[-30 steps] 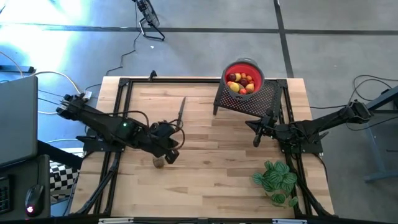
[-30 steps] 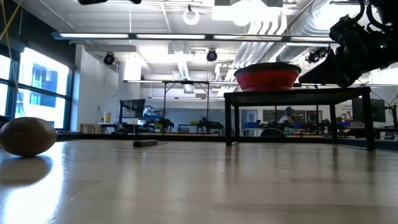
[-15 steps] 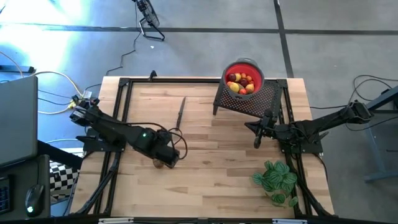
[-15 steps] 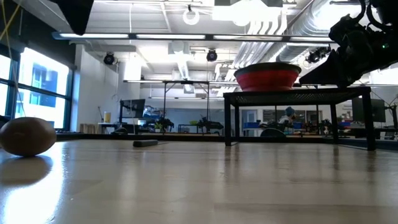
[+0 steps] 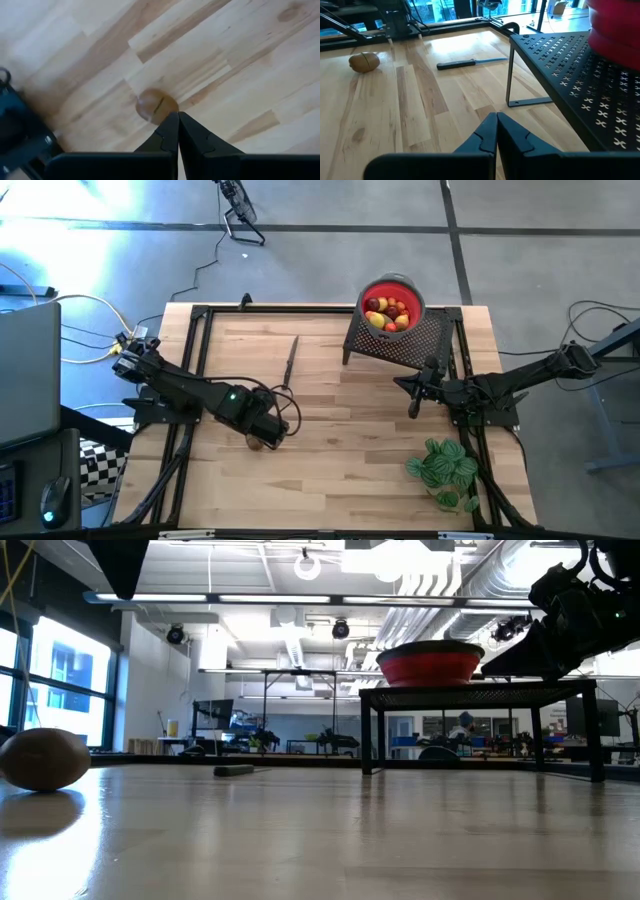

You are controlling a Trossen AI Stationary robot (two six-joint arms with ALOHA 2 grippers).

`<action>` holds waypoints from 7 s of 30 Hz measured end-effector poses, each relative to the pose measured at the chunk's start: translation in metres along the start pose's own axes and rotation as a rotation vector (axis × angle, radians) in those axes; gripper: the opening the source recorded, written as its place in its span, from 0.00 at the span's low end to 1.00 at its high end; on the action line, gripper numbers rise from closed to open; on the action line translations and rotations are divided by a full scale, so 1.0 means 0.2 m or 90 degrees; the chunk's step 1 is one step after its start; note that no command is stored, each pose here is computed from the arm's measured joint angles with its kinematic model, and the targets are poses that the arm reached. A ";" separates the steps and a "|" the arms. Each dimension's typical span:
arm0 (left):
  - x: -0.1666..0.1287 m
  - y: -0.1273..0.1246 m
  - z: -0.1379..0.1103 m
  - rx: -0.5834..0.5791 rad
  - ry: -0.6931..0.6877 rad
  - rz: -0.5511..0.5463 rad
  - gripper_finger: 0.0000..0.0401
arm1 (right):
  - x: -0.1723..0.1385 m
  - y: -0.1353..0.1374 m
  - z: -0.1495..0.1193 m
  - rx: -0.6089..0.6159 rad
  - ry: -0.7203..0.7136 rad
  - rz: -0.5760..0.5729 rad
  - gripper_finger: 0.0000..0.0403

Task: Pick & Place Fruit
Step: Put the brown kiwi into the red strainer bowl on the shelf

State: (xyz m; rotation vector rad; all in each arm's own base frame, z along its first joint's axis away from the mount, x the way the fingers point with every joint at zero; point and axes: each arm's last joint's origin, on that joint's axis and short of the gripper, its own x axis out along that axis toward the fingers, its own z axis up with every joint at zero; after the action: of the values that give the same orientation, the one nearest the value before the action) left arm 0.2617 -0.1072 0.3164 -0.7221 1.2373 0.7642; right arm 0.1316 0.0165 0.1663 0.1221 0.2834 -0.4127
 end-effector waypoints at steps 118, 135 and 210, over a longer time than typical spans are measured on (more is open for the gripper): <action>0.72 0.12 -0.17 0.080 0.097 -0.041 0.89 | 0.00 0.00 0.00 0.003 0.000 0.001 0.01; 0.72 0.12 -0.17 0.080 0.098 -0.041 0.81 | 0.00 0.00 0.00 0.002 0.000 0.001 0.01; 0.68 -0.05 -0.08 0.187 -0.144 -0.235 0.61 | 0.00 0.00 0.00 0.002 -0.001 0.000 0.01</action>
State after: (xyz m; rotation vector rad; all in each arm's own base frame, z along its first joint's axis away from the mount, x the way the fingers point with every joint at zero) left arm 0.2826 -0.1118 0.1815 -0.5810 0.9484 0.3382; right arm 0.1317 0.0165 0.1661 0.1251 0.2816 -0.4137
